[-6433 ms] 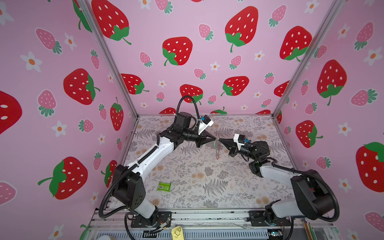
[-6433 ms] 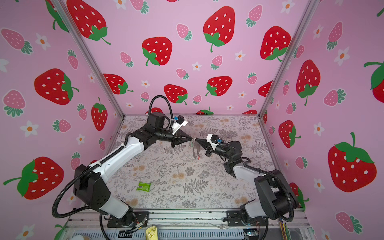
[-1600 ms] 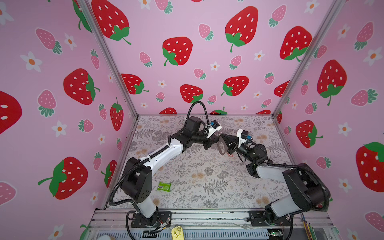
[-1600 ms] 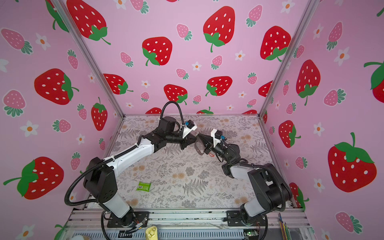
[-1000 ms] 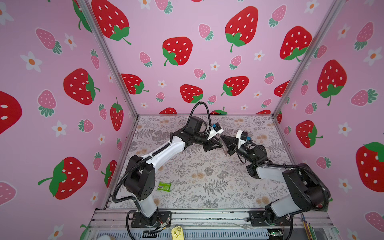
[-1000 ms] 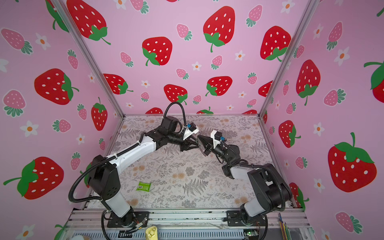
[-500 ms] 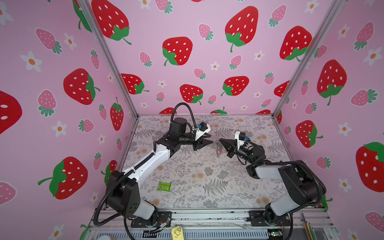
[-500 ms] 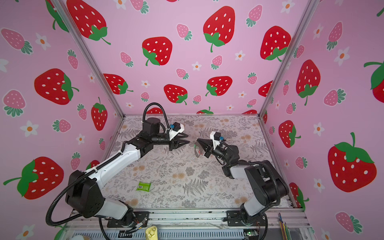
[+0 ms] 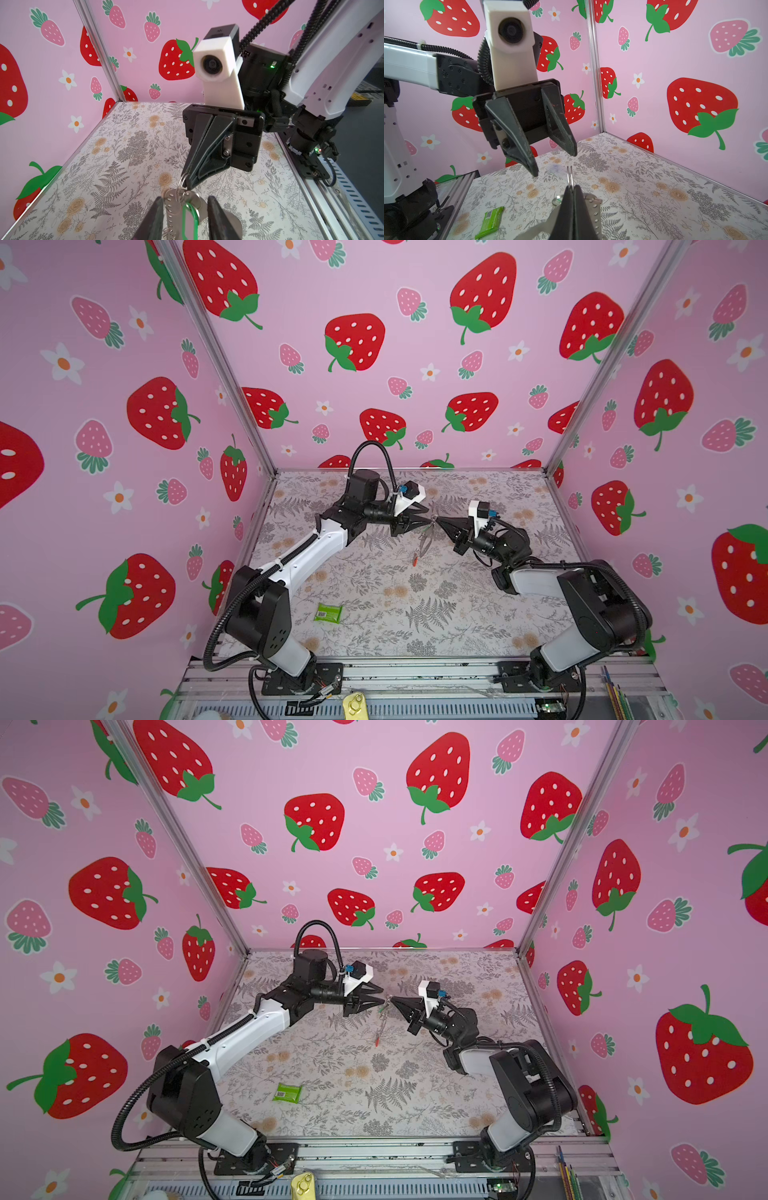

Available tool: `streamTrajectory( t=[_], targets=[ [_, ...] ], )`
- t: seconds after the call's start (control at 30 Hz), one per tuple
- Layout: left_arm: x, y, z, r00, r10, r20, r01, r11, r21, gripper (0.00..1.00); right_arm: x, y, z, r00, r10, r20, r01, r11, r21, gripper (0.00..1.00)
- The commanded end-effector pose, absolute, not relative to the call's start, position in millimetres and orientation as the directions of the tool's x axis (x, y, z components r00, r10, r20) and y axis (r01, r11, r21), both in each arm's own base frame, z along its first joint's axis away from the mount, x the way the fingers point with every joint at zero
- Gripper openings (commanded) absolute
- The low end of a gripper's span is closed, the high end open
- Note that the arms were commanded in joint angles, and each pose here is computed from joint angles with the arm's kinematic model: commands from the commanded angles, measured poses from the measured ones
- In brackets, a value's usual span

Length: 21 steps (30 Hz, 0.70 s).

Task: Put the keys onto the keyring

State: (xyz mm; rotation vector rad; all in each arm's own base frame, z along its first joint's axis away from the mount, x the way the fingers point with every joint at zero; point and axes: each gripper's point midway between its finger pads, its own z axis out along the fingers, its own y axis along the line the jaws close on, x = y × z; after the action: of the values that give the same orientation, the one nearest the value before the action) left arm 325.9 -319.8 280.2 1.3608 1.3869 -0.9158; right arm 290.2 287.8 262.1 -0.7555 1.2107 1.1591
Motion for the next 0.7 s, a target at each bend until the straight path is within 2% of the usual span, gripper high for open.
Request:
streamTrajectory(
  t=[0.0,0.43,0.67],
  targets=[
    [325,-323,298,0.118,0.244,-0.963,0.989,0.06,0.137,0.36,246,268,351,0.298,0.473,-0.829,-0.946,0.263,-0.19,0.0],
    [329,-327,293,0.073,0.243,-0.967,0.995,0.041,0.086,0.27,243,275,355,0.287,0.482,-0.828,-0.954,0.227,-0.198,0.0],
    [325,-328,294,0.082,0.232,-0.969,0.996,0.007,0.086,0.11,243,278,355,0.281,0.483,-0.829,-0.957,0.21,-0.202,0.0]
  ],
)
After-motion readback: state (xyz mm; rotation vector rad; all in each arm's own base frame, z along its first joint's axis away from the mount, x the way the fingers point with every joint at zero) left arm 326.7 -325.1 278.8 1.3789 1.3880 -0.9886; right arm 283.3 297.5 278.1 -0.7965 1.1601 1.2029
